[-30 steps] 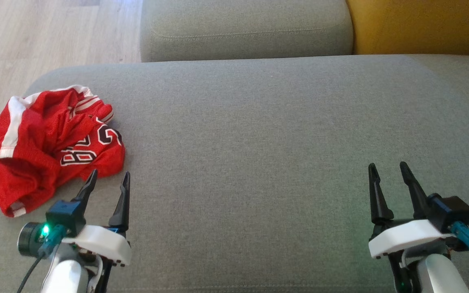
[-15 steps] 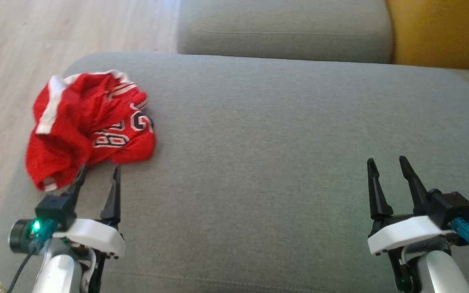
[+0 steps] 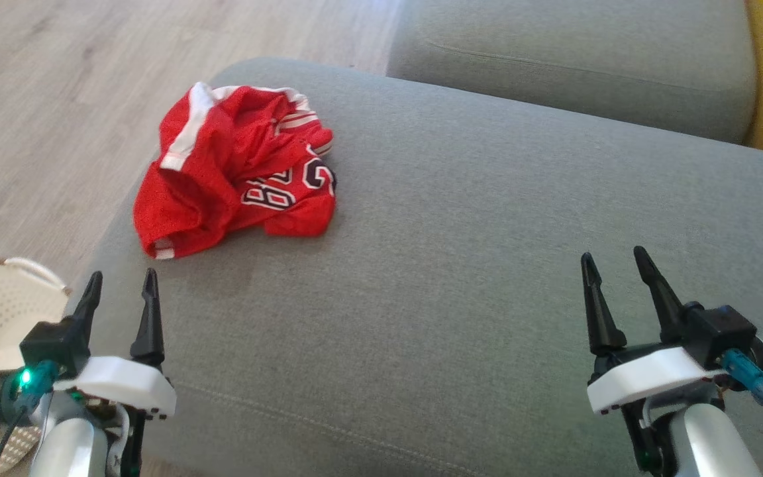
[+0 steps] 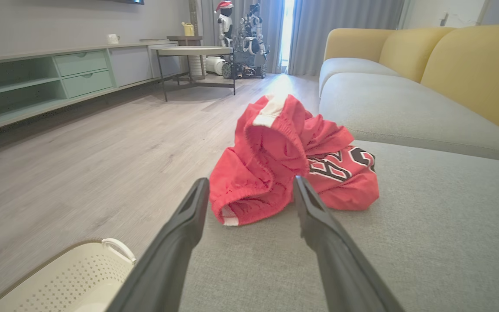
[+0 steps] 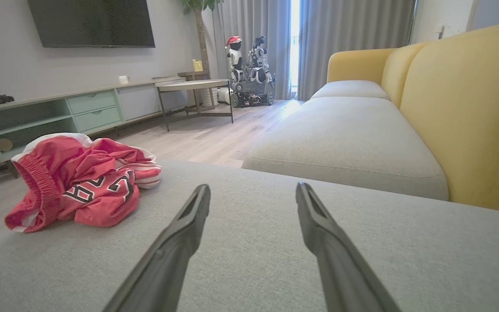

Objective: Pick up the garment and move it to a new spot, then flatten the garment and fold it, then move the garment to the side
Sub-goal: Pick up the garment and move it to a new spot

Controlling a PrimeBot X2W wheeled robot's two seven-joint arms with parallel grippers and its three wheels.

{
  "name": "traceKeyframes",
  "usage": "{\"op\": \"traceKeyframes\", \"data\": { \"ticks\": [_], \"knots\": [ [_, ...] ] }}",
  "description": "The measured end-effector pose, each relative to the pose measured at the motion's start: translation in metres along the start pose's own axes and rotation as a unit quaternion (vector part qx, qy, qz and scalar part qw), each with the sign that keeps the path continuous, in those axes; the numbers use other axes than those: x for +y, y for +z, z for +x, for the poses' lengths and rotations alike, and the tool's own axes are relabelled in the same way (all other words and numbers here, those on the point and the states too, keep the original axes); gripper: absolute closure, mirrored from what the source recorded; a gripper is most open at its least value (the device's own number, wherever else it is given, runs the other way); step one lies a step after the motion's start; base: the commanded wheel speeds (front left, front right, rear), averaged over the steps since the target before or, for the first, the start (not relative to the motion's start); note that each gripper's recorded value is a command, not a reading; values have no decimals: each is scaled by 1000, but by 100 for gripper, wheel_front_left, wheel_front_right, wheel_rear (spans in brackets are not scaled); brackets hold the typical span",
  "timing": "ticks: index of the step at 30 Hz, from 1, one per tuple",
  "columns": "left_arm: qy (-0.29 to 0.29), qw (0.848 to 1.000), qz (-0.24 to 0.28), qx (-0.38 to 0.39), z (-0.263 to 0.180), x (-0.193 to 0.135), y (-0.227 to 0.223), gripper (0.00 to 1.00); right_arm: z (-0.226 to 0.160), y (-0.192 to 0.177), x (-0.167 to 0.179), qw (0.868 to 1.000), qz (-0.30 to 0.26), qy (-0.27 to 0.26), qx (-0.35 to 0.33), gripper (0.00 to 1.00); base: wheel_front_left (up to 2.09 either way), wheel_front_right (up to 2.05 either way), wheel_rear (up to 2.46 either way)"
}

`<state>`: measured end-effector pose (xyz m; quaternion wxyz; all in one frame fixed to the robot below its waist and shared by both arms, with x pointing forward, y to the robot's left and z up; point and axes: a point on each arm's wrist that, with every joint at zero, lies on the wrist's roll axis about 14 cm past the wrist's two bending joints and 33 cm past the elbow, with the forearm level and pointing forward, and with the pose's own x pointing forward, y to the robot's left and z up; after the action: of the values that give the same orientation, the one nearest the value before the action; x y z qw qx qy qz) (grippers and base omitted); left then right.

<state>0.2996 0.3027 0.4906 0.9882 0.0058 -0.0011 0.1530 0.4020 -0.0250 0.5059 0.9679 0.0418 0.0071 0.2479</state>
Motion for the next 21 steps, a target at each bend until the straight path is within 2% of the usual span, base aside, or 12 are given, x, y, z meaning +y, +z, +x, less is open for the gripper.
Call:
{"op": "traceKeyframes", "data": {
  "ticks": [5,21],
  "knots": [
    [16,1000,-2,1,-6,11,-1,0,6,0,14,1000,-1,22,2,0,0,0,0],
    [16,1000,-2,4,-5,9,-3,0,0,-6,14,1000,-3,21,15,0,0,0,0]
  ]
}}
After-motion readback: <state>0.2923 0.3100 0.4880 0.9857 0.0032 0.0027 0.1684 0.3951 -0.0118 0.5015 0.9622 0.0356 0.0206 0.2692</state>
